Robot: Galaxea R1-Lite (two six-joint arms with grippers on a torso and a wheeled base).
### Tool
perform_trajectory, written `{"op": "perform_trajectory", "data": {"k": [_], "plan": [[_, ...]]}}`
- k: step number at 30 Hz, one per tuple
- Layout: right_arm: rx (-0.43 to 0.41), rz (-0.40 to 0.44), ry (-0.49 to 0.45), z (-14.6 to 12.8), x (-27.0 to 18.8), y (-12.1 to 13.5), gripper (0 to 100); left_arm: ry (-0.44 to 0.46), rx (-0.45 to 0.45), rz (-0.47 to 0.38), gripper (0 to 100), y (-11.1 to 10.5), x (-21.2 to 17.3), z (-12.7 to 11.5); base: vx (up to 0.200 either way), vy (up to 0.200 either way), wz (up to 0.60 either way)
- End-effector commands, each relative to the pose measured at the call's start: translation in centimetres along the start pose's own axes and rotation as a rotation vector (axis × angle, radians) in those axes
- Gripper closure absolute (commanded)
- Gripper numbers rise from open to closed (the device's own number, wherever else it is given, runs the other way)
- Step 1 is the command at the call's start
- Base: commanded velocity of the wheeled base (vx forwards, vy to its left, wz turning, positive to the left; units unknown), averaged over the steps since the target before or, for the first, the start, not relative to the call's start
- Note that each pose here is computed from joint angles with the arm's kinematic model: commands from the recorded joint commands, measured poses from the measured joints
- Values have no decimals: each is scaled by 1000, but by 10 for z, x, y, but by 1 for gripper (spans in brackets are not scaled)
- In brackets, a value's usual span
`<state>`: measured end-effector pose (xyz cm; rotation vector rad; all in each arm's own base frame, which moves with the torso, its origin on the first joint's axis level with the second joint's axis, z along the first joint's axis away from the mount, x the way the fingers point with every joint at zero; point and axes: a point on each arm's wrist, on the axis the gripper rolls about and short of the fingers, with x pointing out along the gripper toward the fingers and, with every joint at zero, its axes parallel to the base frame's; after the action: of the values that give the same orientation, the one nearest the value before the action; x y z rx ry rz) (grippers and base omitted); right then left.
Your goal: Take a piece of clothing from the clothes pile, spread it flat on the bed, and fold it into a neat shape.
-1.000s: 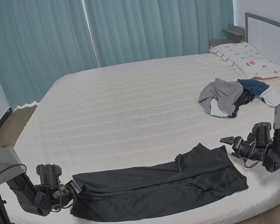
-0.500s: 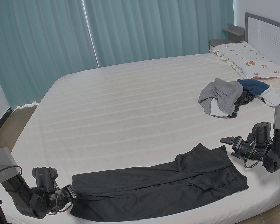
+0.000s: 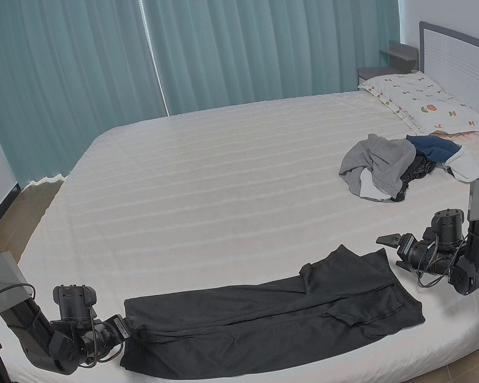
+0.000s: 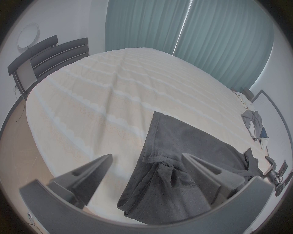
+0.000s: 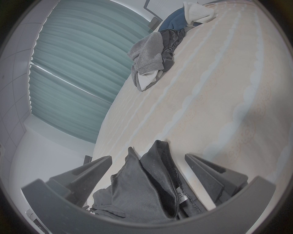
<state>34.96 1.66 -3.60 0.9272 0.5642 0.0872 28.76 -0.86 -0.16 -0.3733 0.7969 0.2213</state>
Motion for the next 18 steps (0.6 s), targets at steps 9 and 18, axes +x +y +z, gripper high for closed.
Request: {"op": "perform_trajectory", "data": {"k": [9, 18], "plan": [[0, 0, 0, 0, 0, 0, 0, 15, -111, -54, 0, -8, 10, 3, 0, 0, 0], [-1, -1, 1, -1, 0, 0, 0, 44, -124, -45, 100, -9, 25, -3, 0, 0, 0]]}}
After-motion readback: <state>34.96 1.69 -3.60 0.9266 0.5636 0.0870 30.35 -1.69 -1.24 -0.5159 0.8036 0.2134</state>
